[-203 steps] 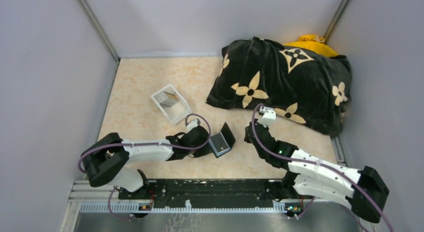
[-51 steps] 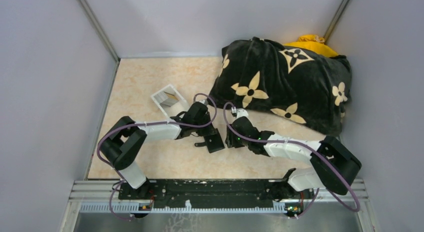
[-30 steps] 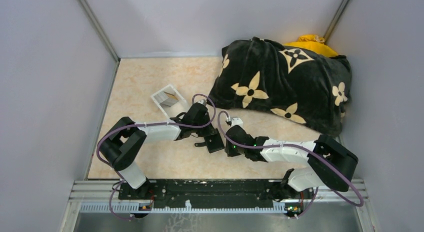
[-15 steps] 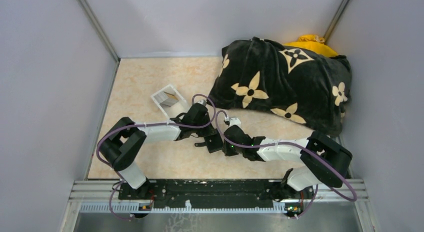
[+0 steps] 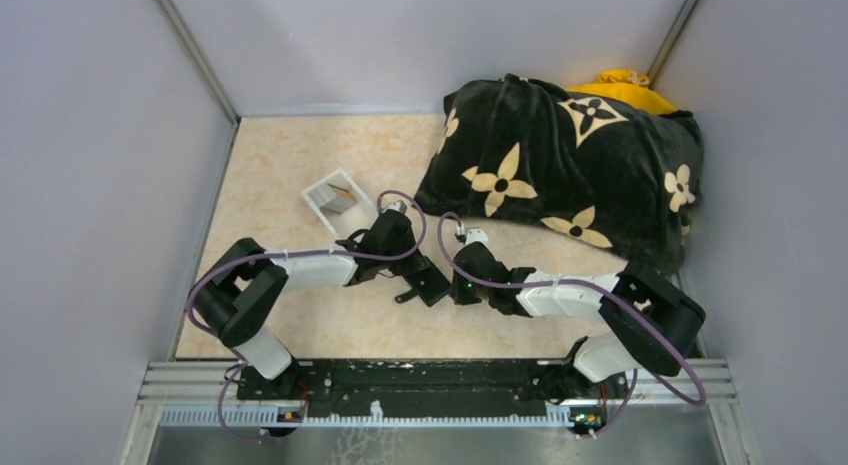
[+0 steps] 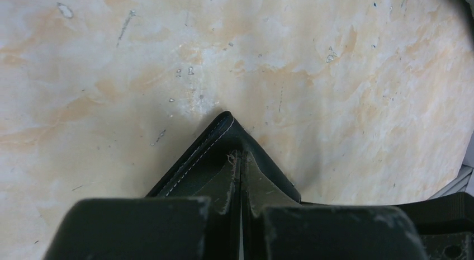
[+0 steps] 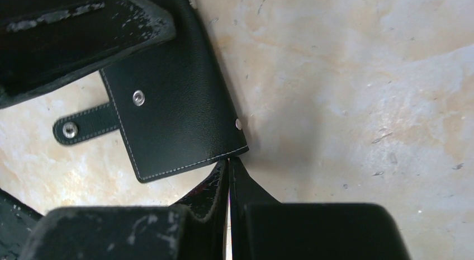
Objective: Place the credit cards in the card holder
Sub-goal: Close the card holder at the center of the board.
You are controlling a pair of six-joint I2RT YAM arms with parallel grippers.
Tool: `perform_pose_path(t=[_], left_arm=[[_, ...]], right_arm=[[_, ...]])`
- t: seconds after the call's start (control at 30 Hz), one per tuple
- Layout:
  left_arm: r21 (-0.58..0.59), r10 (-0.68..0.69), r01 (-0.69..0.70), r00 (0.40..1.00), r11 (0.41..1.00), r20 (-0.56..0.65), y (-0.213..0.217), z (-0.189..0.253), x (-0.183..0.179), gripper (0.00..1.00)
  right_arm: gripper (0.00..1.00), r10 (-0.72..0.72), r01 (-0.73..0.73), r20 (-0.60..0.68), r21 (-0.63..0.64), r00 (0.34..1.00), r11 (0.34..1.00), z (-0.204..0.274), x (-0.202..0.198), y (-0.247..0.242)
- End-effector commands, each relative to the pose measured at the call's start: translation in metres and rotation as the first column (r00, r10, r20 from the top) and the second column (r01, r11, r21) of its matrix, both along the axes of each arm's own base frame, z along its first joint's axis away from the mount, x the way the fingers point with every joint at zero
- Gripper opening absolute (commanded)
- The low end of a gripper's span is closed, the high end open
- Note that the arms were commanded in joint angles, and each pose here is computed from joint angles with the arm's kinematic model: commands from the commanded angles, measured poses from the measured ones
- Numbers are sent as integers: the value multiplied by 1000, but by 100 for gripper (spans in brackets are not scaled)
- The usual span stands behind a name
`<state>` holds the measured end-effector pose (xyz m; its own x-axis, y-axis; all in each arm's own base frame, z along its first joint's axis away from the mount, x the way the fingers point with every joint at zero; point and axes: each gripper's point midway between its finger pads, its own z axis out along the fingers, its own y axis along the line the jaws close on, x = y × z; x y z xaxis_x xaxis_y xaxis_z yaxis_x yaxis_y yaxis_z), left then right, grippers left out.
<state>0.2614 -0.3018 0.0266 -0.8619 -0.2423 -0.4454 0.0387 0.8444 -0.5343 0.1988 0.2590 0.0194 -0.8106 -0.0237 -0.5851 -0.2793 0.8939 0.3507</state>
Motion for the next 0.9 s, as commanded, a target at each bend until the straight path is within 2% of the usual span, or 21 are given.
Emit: perform_pose_path(t=[0.0, 0.87], left_arm=[[249, 14, 41, 977, 968, -215, 59, -61, -58, 0], [232, 22, 34, 972, 972, -234, 60, -57, -79, 0]], right_arm=[[0, -41, 31, 116, 85, 992, 996, 32, 40, 19], [0, -3, -3, 130, 44, 992, 999, 25, 102, 42]])
